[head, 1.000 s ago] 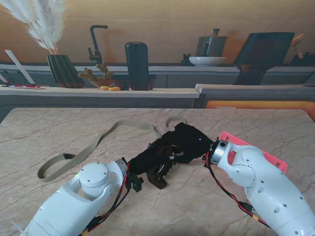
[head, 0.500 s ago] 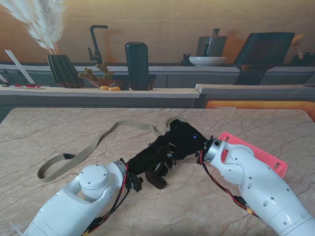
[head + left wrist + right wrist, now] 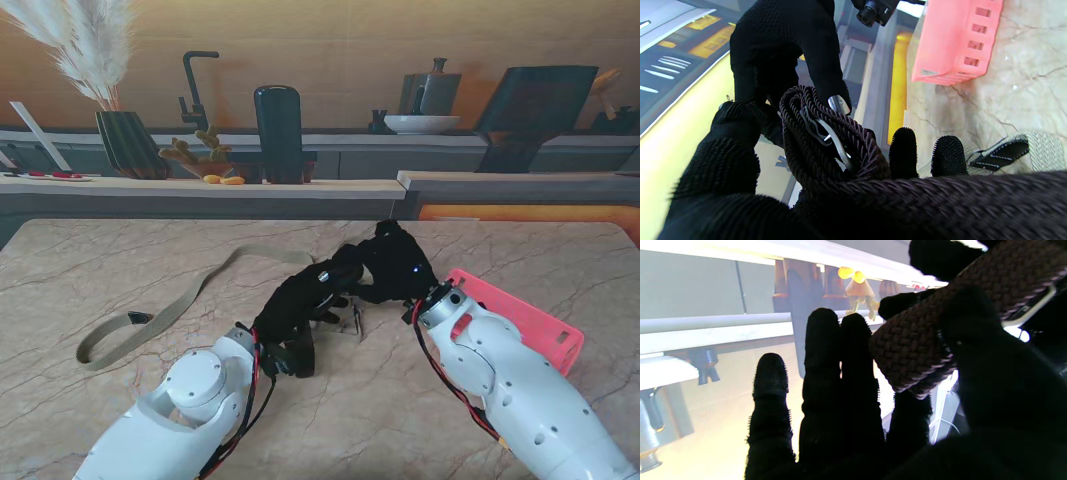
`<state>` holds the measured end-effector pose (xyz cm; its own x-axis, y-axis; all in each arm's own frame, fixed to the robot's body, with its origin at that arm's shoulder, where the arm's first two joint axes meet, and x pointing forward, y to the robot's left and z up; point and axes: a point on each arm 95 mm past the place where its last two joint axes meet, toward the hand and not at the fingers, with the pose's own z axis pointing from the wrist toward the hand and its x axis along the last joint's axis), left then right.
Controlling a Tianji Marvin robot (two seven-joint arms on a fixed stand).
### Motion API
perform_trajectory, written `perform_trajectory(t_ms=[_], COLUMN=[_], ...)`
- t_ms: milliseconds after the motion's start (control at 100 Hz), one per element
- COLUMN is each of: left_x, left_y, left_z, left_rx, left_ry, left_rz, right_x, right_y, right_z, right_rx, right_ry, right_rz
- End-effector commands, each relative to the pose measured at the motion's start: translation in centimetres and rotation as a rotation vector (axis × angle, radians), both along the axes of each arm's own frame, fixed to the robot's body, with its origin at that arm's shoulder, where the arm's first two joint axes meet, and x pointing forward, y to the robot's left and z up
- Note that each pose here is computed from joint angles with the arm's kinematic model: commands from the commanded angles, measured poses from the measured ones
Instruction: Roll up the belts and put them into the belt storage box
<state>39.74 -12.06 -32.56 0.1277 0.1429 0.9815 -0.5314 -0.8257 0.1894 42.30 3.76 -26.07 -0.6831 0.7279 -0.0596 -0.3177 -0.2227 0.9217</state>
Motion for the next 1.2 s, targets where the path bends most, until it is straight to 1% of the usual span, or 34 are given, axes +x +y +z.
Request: perform_trajectory(t_ms=[0, 140, 380, 530, 700, 790, 880, 1060, 1190], left_x=[-0.6, -0.7, -1.3, -1.6, -1.8, -1.9, -2.0, -2.0, -1.9], left_y=[-0.6, -0.8, -0.8, -0.8, -1.1, -1.4, -1.9, -2.9, -3.6], left_z=[-0.1, -0.3, 0.1, 0.6, 1.2, 1.4, 1.5, 1.2, 0.9], left_rx=[-0.012, -0.024, 0.016, 0.029, 0.061, 0.079, 0.102, 0.127, 0.108], left_ry=[0.002, 0.009, -0.009, -0.029, -0.061, -0.087, -0.112, -0.139, -0.141], left_rz=[-0.018, -0.011, 0.042, 0.079, 0.125, 0.128, 0.134, 0.151, 0.188], right_x=[-0.1, -0.2, -0.4, -0.6, -0.7, -0.7, -0.7, -0.3, 0.1], right_y=[0.3, 0.1, -0.9, -1.9, -2.6, -2.6, -2.2, -0.5, 0.7], right_z=[0.8, 1.7, 3.9, 4.8, 5.3, 5.4, 5.1, 3.8, 2.9], right_rx=[0.033, 0.068, 0.111, 0.108, 0.108, 0.12, 0.143, 0.179, 0.219], right_ry=[-0.026, -0.075, -0.162, -0.195, -0.213, -0.21, -0.191, -0.133, -0.083], right_rz=[-0.011, -0.055, -0.125, -0.152, -0.174, -0.179, -0.175, -0.153, -0.154])
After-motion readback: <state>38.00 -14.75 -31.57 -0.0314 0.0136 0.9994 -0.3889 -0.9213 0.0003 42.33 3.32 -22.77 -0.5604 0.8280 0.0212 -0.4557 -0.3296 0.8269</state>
